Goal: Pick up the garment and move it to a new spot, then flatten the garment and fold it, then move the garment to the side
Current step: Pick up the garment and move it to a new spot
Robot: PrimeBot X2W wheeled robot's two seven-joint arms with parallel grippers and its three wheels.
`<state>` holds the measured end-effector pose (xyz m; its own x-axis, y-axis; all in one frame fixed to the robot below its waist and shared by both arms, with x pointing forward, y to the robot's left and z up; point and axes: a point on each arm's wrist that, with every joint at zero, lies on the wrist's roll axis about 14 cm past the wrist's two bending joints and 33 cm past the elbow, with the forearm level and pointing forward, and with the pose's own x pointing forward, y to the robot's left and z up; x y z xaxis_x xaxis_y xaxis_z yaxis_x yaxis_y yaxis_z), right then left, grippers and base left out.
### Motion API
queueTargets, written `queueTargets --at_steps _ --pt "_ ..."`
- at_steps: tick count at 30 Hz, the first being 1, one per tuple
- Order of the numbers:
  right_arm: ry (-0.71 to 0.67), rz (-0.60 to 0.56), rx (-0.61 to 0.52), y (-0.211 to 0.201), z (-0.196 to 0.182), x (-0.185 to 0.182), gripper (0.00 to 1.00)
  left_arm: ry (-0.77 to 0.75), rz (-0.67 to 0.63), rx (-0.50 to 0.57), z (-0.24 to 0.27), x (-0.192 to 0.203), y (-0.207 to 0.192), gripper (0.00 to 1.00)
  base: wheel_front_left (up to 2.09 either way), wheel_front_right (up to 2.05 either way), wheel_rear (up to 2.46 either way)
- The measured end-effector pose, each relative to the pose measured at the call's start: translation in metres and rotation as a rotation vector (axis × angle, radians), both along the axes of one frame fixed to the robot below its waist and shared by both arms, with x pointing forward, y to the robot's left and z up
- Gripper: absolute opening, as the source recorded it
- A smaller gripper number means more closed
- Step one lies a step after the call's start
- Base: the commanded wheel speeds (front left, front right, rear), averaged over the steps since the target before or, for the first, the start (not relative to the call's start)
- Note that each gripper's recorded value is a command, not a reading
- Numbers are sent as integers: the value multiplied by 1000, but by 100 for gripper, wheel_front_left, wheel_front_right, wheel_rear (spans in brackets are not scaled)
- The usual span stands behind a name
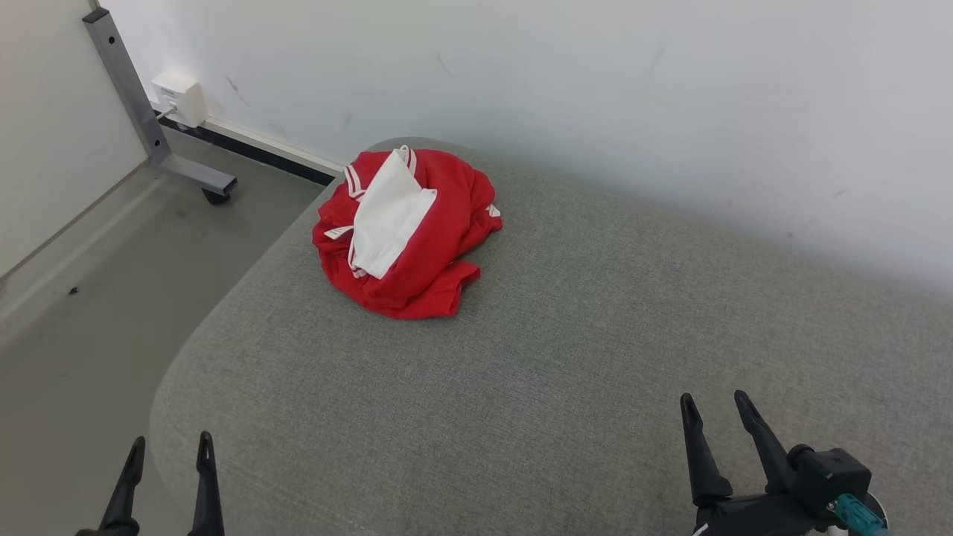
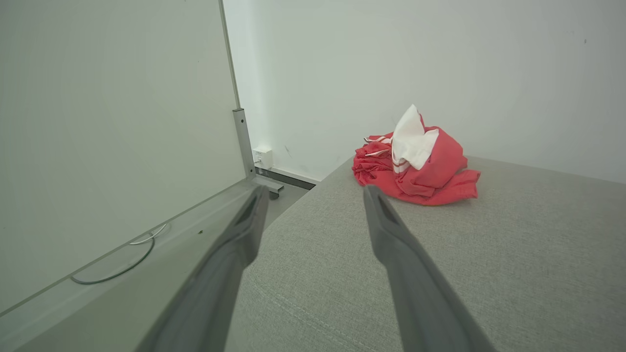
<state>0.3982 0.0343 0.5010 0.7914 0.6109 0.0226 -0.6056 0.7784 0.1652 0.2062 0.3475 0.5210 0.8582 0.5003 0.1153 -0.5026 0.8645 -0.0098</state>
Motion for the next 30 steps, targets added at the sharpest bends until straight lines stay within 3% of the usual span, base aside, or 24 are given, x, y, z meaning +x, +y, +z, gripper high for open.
queueTargets --at_steps 8,14,19,30 --pt "-11 -34 -13 -11 -2 4 100 -10 -3 -4 2 7 1 100 0 0 0" --pt "-22 -73 -33 -25 -1 13 100 -59 -49 18 24 37 2 100 0 0 0" --pt "-40 -123 -52 -44 1 29 100 -96 -109 43 50 83 5 100 0 0 0" --pt "-76 -336 -101 -128 0 75 100 -144 -239 92 92 210 1 100 0 0 0"
